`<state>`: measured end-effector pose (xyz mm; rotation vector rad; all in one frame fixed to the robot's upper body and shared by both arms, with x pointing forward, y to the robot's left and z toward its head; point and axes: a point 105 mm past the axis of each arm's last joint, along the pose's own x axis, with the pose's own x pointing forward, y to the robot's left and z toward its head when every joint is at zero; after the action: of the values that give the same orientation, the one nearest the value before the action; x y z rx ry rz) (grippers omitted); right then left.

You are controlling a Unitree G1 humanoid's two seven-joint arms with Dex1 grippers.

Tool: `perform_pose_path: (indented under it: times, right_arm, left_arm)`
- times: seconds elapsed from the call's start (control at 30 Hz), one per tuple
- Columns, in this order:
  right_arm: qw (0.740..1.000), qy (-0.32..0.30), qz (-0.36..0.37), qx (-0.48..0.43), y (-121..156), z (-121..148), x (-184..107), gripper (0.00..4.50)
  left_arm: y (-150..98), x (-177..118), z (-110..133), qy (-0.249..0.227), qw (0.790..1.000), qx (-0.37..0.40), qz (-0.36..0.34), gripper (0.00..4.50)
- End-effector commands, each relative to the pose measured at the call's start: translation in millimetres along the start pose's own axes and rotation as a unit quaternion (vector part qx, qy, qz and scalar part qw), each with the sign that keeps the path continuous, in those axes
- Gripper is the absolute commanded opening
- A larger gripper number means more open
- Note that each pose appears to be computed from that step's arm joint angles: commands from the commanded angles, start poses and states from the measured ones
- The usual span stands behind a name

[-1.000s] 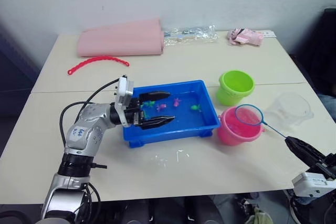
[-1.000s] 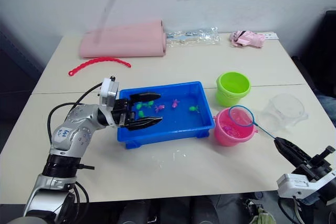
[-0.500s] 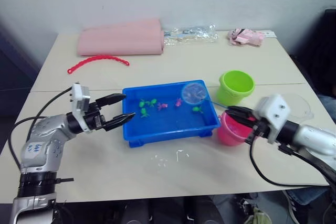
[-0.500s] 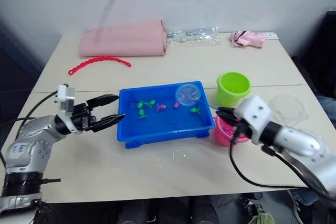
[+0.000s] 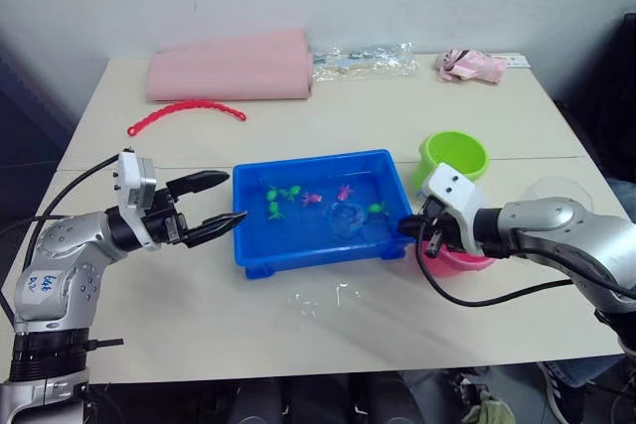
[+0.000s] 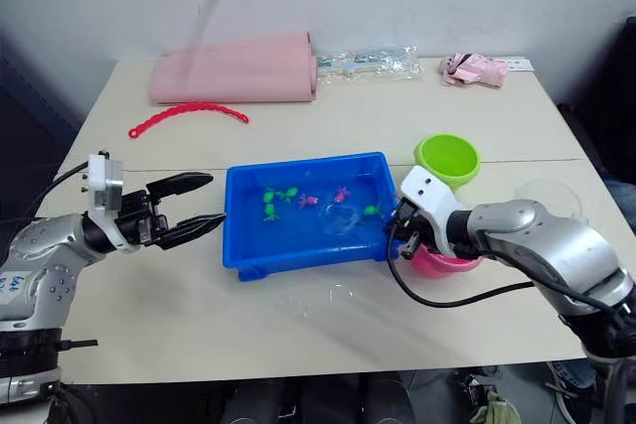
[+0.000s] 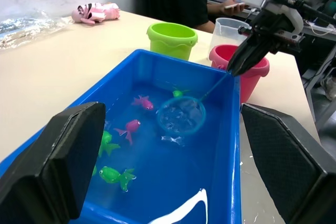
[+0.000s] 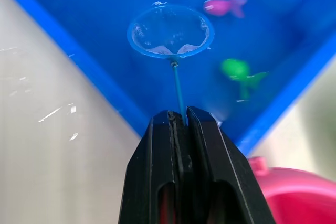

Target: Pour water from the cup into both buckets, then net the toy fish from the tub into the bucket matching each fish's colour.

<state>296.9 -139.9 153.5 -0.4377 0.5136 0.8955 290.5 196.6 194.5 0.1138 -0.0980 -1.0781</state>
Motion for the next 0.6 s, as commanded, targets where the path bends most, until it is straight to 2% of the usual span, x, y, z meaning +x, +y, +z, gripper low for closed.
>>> perform_pose_path:
  times: [0.03, 0.6]
  right_arm:
    - [1.000, 0.006, -0.002, 0.007, -5.6, -0.8, 0.5, 0.00]
    - [0.995, -0.046, -0.074, 0.038, -30.2, 5.0, 23.9, 0.00]
  left_arm:
    - [2.0, -3.1, 12.7, -0.004, 1.000, 0.029, -0.004, 4.47]
    - [-5.3, 16.6, 19.9, -0.016, 0.999, 0.034, -0.021, 4.47]
